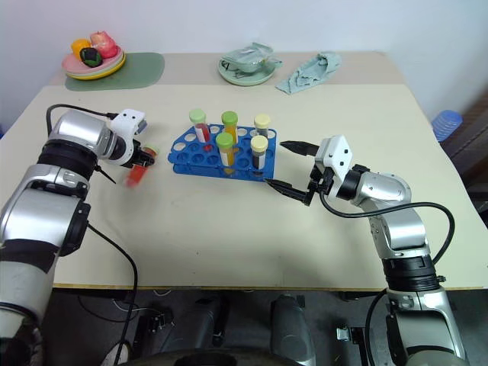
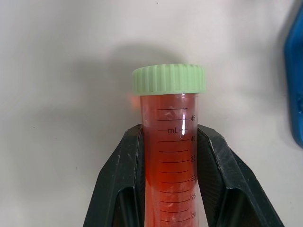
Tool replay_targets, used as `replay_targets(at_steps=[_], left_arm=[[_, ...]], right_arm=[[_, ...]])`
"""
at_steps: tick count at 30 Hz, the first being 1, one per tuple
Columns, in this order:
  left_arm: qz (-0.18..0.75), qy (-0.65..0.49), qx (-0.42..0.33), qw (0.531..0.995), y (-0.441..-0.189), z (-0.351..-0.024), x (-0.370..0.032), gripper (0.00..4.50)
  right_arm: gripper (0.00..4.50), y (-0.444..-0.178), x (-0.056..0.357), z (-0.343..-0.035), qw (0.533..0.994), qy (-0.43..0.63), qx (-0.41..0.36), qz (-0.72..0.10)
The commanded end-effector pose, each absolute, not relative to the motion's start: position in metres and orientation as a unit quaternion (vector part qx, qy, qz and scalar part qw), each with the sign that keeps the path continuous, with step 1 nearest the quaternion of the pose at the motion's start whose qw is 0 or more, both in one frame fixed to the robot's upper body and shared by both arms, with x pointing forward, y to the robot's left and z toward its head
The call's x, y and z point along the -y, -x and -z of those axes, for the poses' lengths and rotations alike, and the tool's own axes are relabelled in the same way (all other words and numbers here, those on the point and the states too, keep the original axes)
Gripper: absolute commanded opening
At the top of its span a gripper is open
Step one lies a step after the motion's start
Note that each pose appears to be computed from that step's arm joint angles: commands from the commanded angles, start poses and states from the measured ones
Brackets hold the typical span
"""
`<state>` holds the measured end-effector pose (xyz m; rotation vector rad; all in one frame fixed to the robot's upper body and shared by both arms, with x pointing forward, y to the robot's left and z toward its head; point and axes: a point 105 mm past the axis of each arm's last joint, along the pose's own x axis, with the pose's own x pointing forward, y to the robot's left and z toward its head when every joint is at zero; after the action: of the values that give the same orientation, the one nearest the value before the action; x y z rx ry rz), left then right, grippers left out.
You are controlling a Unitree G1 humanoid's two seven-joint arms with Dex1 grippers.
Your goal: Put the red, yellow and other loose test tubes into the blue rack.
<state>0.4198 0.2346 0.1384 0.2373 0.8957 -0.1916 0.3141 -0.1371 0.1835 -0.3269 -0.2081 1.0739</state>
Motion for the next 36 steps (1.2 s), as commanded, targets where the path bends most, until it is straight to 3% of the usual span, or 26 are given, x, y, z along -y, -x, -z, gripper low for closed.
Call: replay_targets(at_steps=[1, 9, 12, 14, 18, 24, 29, 36], left_arm=[[0.086, -0.106, -0.404, 0.904, -0.426, -0.155, -0.235, 0.88], [0.080, -0.074, -0.404, 0.908, -0.417, -0.157, -0.234, 0.88], [0.071, -0.059, -0.364, 0.927, -0.418, -0.173, -0.234, 0.88], [0.083, -0.031, -0.306, 0.948, -0.418, -0.195, -0.229, 0.88], [0.110, -0.077, -0.044, 0.990, -0.402, -0.265, -0.214, 0.88], [0.202, -0.003, 0.133, 0.970, -0.349, -0.297, -0.172, 0.88], [0.223, -0.125, 0.209, 0.944, -0.329, -0.259, -0.133, 0.88], [0.216, -0.126, 0.242, 0.938, -0.336, -0.227, -0.125, 0.88]], right_arm=[[4.43, -0.312, 0.134, -0.197, 0.834, 0.166, 0.127, -0.511], [4.43, -0.314, 0.133, -0.196, 0.832, 0.165, 0.125, -0.515], [4.43, -0.315, 0.132, -0.197, 0.829, 0.166, 0.126, -0.518], [4.43, -0.315, 0.132, -0.197, 0.829, 0.167, 0.127, -0.518], [4.43, -0.312, 0.134, -0.196, 0.830, 0.167, 0.125, -0.517], [4.43, -0.315, 0.136, -0.195, 0.830, 0.166, 0.120, -0.519], [4.43, -0.318, 0.138, -0.194, 0.826, 0.168, 0.114, -0.525], [4.43, -0.318, 0.144, -0.193, 0.831, 0.166, 0.110, -0.520]])
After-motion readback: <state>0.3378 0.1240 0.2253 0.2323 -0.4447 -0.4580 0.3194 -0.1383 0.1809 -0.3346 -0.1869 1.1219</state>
